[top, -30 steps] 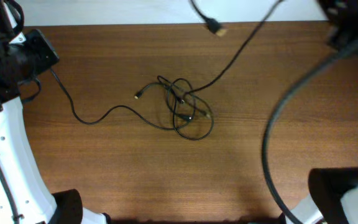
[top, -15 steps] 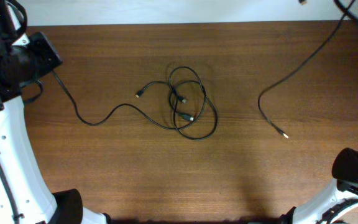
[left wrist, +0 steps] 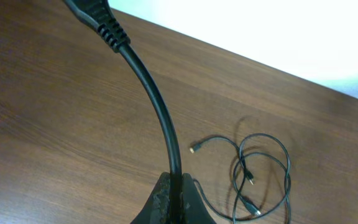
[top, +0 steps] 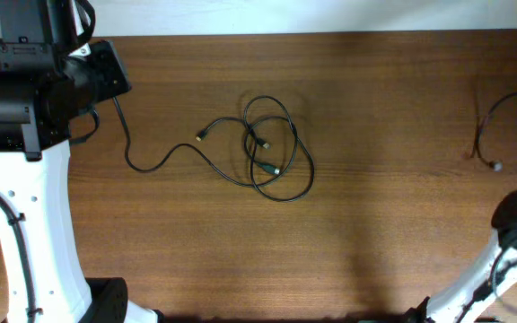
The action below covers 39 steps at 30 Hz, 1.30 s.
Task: Untangle cables
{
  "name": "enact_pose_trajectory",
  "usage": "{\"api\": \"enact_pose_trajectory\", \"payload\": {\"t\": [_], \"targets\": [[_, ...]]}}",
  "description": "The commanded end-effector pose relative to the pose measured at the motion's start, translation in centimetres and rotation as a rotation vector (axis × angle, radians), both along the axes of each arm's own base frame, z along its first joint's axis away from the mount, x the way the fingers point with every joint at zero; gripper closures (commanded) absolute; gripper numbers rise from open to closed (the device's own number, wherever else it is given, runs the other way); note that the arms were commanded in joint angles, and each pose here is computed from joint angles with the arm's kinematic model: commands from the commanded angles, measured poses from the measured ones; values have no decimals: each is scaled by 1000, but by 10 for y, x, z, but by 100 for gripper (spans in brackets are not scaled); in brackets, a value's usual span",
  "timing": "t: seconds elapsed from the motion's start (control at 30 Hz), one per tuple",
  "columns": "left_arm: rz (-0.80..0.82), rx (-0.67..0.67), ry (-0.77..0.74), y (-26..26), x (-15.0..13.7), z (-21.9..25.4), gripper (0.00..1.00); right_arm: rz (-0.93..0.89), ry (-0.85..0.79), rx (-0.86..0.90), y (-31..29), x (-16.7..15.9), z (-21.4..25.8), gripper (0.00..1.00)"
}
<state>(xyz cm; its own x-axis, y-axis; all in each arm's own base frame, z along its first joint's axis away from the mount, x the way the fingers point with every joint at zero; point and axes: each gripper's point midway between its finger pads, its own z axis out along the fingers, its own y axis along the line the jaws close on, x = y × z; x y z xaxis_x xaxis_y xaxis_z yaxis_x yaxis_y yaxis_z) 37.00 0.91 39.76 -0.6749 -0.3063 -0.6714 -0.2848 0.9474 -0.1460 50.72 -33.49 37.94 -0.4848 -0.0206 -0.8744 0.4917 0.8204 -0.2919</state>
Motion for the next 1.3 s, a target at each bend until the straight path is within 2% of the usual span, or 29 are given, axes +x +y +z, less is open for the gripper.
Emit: {"api": "enact_pose_trajectory", "payload": {"t": [0.0, 0.07, 0.17, 0.23, 0.3, 0.33, 0.47, 0.53, 0.67, 0.73, 0.8, 0.87, 0.97, 1.03, 1.13, 1.2, 1.27], "targets": [[38, 63, 7, 11, -3, 1, 100, -21, 169, 98, -24, 33, -120, 96], [39, 65, 22, 12, -5, -1, 100, -19, 281, 202, -26, 44, -208, 96], [59, 48, 33, 12, -8, -4, 100, 3, 383, 285, -21, 46, -284, 96], [61, 47, 39, 12, -9, -5, 100, -3, 431, 325, -19, 42, -319, 96], [61, 47, 41, 12, -10, -5, 100, 9, 436, 339, -16, 43, -326, 95], [61, 47, 50, 12, -11, -7, 100, 111, 370, 392, 0, 59, -320, 1], [60, 49, 80, 12, -17, -11, 100, 341, 270, 550, 45, 79, -309, 1], [60, 49, 80, 12, -17, -11, 100, 317, 226, 562, 46, 85, -291, 1], [63, 47, 78, 12, -16, -11, 100, 246, 168, 417, 67, 84, -182, 1], [63, 47, 81, 12, -17, -11, 100, 223, 148, 423, 103, 73, -132, 1], [62, 48, 96, 12, -20, -14, 100, 252, 151, 413, 131, 65, -106, 1], [61, 50, 121, 12, -25, -17, 100, 207, 146, 373, 139, 58, -87, 1], [60, 51, 149, 12, -30, -21, 100, 148, 242, 482, 150, 36, -111, 1], [60, 51, 160, 12, -33, -23, 100, 14, 309, 648, 159, 10, -134, 1], [57, 46, 147, 11, -30, -21, 100, -136, 366, 736, 161, -15, -149, 1], [49, 36, 146, 9, -30, -21, 100, -276, 313, 801, 156, -21, -151, 1], [49, 37, 166, 9, -33, -24, 100, -492, 193, 950, 155, -25, -153, 1]]}}
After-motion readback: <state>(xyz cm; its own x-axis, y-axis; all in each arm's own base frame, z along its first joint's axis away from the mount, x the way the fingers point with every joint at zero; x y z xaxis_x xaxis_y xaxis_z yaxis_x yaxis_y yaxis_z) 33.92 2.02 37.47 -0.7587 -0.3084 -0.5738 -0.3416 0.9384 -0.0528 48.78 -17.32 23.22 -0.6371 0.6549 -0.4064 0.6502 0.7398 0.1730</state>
